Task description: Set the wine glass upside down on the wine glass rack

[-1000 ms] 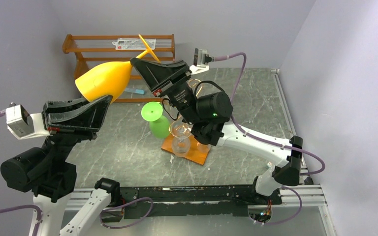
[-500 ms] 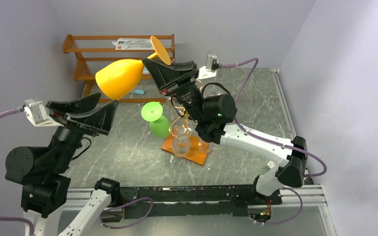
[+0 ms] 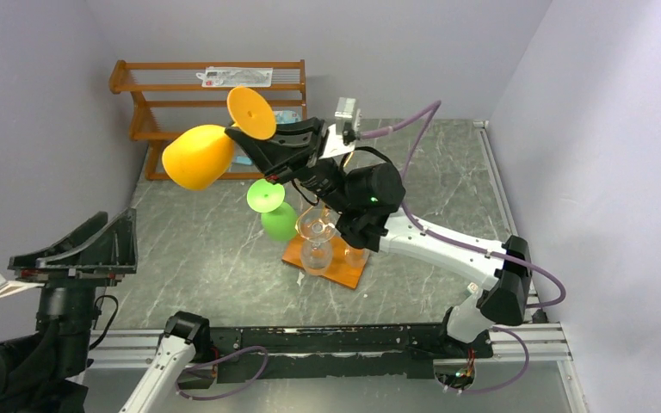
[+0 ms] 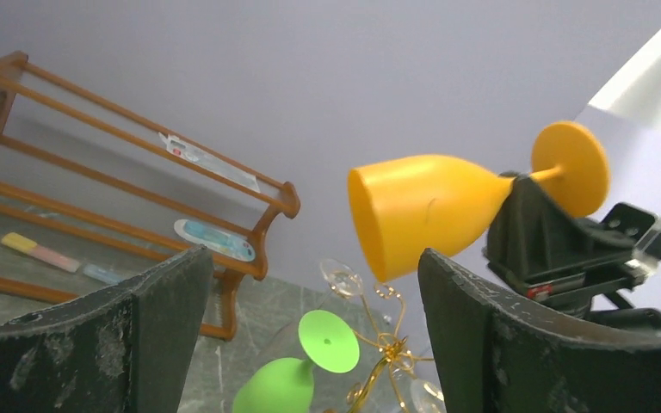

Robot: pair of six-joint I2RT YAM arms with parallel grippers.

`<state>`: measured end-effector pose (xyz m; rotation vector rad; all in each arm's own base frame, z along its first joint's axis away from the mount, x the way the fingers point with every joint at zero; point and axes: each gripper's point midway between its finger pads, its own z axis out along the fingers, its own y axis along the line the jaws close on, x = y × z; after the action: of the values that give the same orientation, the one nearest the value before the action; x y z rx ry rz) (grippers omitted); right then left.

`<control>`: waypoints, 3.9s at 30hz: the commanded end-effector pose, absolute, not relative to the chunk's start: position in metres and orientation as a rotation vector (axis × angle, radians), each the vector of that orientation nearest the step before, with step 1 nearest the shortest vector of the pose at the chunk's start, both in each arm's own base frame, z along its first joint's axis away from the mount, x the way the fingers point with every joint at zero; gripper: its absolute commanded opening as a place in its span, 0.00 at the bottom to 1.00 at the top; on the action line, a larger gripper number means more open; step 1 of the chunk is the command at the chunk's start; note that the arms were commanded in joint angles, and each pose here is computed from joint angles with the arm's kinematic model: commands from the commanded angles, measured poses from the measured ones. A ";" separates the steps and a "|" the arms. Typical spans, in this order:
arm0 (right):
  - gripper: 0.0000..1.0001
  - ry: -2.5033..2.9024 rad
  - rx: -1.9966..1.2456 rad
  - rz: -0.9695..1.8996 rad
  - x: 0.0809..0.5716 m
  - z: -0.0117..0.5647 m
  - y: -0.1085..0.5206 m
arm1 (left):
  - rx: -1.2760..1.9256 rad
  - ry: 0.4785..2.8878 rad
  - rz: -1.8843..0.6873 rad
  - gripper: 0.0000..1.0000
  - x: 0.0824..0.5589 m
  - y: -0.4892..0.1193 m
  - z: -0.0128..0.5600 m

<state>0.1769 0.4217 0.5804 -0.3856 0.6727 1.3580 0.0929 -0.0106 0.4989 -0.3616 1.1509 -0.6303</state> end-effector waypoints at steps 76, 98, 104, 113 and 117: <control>0.70 0.906 -0.723 0.835 0.142 0.500 0.325 | -0.105 1.249 -1.119 0.05 0.254 -0.190 0.574; 0.70 0.983 -0.622 1.042 0.112 0.477 0.271 | 0.054 1.312 -1.433 0.05 0.329 -0.300 0.518; 0.70 0.991 -0.633 1.055 0.110 0.474 0.273 | -0.040 1.377 -1.428 0.05 0.341 -0.300 0.487; 0.70 1.006 -0.617 1.088 0.107 0.472 0.271 | -0.241 1.627 -1.398 0.05 0.351 -0.298 0.440; 0.70 1.001 -0.612 1.093 0.106 0.472 0.269 | -0.281 1.680 -1.409 0.05 0.351 -0.300 0.427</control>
<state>0.1087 0.2718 0.4772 -0.6127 0.9897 1.0796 0.3562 -0.3014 0.4269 -0.2171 1.6444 -1.3939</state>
